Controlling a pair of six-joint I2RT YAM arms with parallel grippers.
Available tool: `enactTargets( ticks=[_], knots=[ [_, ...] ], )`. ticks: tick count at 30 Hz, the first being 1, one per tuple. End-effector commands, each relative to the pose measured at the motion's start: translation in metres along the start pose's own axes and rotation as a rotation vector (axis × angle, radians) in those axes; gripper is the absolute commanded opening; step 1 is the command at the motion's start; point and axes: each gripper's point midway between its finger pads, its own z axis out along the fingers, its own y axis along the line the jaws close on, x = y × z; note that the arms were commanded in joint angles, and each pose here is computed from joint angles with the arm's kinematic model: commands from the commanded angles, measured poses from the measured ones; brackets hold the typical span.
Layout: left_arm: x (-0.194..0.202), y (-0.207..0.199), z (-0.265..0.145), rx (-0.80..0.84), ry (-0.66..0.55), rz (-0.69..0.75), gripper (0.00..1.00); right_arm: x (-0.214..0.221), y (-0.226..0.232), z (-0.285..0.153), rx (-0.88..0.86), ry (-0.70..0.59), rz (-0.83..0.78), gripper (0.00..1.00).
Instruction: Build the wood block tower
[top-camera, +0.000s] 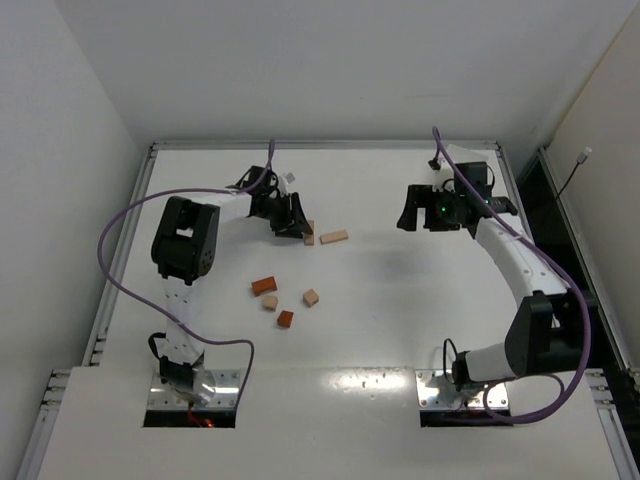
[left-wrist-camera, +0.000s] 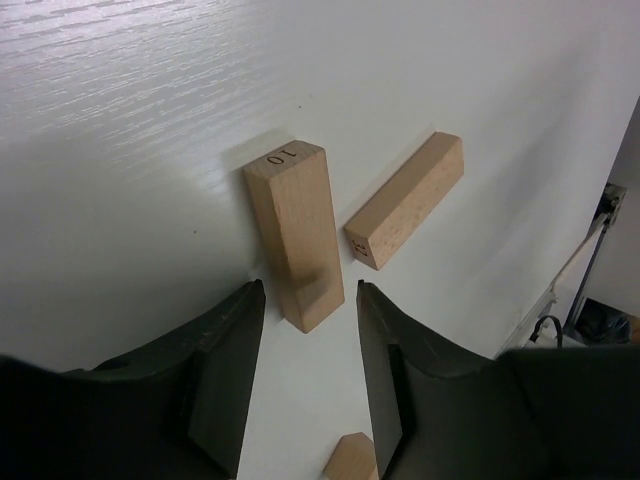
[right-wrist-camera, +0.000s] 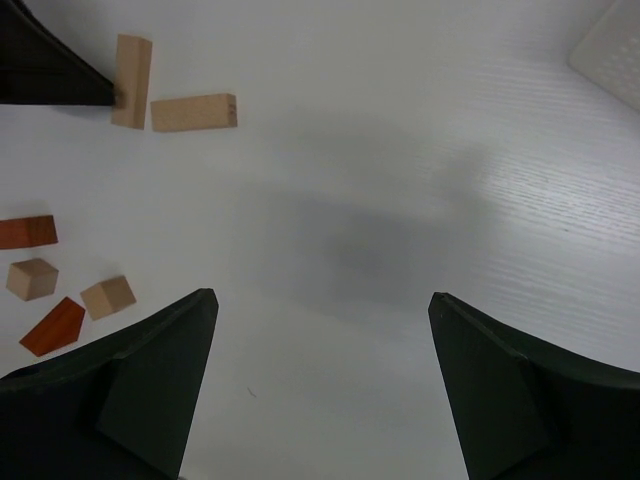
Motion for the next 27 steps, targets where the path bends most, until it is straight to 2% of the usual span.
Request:
enactTargets(
  ticks=[1, 5, 7, 9, 10, 13, 14, 15, 16, 17, 21, 24, 25, 27],
  knots=[
    [0.006, 0.044, -0.001, -0.145, 0.006, -0.032, 0.41, -0.009, 0.021, 0.001, -0.090, -0.015, -0.012, 0.85],
    [0.002, 0.050, -0.010, -0.158, -0.009, -0.023, 0.46, -0.007, 0.029, 0.006, -0.105, -0.005, -0.019, 0.85],
    [-0.003, 0.046, -0.020, -0.157, -0.025, 0.002, 0.46, 0.001, 0.029, 0.013, -0.068, 0.017, -0.037, 0.79],
    [-0.008, 0.044, -0.029, -0.183, -0.042, 0.033, 0.46, 0.002, 0.019, 0.017, 0.044, 0.010, -0.067, 0.66],
    [-0.013, 0.036, -0.041, -0.186, -0.064, 0.069, 0.46, 0.005, 0.029, 0.019, 0.051, 0.016, -0.100, 0.53],
    [-0.024, 0.034, -0.065, -0.272, -0.136, 0.115, 0.47, 0.008, 0.024, 0.028, 0.168, 0.028, -0.169, 0.28],
    [-0.032, 0.026, -0.081, -0.292, -0.183, 0.146, 0.47, 0.015, 0.035, 0.033, 0.171, 0.043, -0.217, 0.20],
    [-0.039, 0.030, -0.093, -0.359, -0.227, 0.151, 0.47, 0.006, 0.037, 0.034, 0.209, 0.022, -0.238, 0.18],
    [-0.042, 0.030, -0.102, -0.389, -0.254, 0.156, 0.47, 0.011, 0.039, 0.041, 0.226, 0.050, -0.255, 0.09],
    [-0.052, 0.029, -0.122, -0.459, -0.316, 0.165, 0.47, 0.013, 0.044, 0.046, 0.246, 0.052, -0.261, 0.06],
    [-0.064, 0.033, -0.163, -0.609, -0.423, 0.179, 0.49, 0.023, 0.054, 0.078, 0.224, 0.129, -0.167, 0.00],
    [-0.072, 0.034, -0.186, -0.669, -0.484, 0.184, 0.62, 0.031, 0.070, 0.104, 0.185, 0.184, -0.110, 0.00],
    [-0.074, 0.030, -0.193, -0.677, -0.502, 0.198, 0.73, 0.034, 0.071, 0.109, 0.179, 0.204, -0.099, 0.00],
    [-0.073, 0.036, -0.199, -0.693, -0.508, 0.186, 0.83, 0.038, 0.079, 0.123, 0.169, 0.236, -0.078, 0.00]
  ],
)
